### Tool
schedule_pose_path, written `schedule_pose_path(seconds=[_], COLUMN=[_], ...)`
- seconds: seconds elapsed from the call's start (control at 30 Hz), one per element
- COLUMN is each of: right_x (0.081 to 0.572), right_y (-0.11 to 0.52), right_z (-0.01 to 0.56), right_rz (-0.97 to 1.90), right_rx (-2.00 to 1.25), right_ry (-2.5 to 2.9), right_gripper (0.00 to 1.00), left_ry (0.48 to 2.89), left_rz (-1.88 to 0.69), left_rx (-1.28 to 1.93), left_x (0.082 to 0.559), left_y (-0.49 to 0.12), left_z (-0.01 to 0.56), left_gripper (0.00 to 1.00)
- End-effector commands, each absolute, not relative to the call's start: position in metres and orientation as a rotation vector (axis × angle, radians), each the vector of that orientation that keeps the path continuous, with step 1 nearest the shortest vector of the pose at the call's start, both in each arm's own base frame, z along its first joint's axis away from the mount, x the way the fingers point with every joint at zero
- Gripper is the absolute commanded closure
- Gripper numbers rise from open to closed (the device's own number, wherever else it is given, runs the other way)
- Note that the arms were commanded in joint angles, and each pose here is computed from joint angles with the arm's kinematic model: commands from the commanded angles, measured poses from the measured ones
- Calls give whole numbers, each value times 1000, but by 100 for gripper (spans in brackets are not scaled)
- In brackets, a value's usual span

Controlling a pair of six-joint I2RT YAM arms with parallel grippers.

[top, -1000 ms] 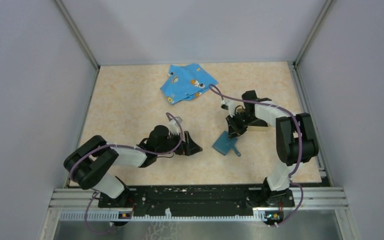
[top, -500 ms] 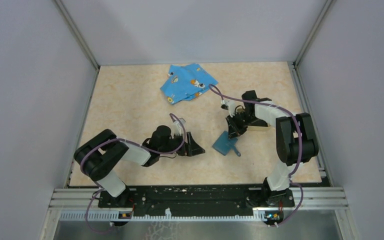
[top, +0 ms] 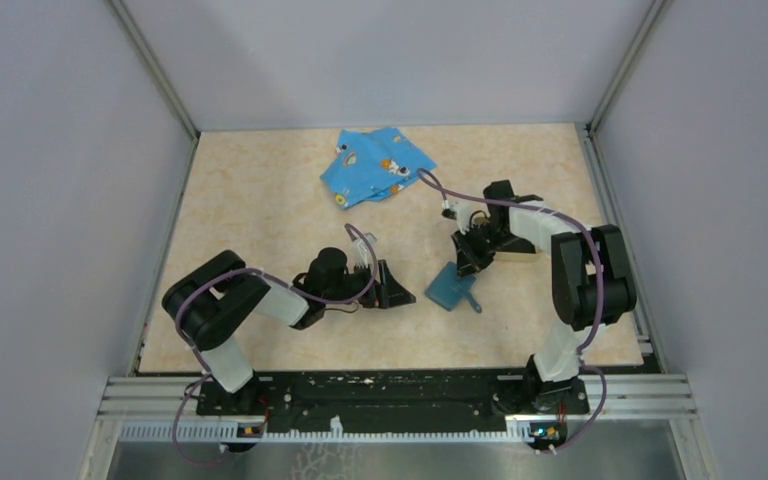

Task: Put the credit cards into the card holder
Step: Close the card holder at the center of the board.

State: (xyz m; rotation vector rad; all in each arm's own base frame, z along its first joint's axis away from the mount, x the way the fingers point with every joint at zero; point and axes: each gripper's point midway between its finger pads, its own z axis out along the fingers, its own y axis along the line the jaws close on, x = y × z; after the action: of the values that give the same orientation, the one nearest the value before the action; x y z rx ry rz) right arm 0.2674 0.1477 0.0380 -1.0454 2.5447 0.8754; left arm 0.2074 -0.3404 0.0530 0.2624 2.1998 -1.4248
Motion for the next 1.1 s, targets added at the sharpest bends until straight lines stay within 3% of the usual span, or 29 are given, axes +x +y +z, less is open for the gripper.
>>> schedule_pose_path(seconds=[0.0,1.07], right_x=[274,273], right_y=[146,147], right_z=[38,39], right_rz=[828,836], right_rx=[-1090,-1100], right_ry=[2540,2536], right_gripper=[94,93], left_ry=[2252,2255], left_rz=[-1423,-1461], left_rx=[244,248], left_x=[205,203], left_y=[-339,-342], left_z=[40,34], left_gripper=[4,4])
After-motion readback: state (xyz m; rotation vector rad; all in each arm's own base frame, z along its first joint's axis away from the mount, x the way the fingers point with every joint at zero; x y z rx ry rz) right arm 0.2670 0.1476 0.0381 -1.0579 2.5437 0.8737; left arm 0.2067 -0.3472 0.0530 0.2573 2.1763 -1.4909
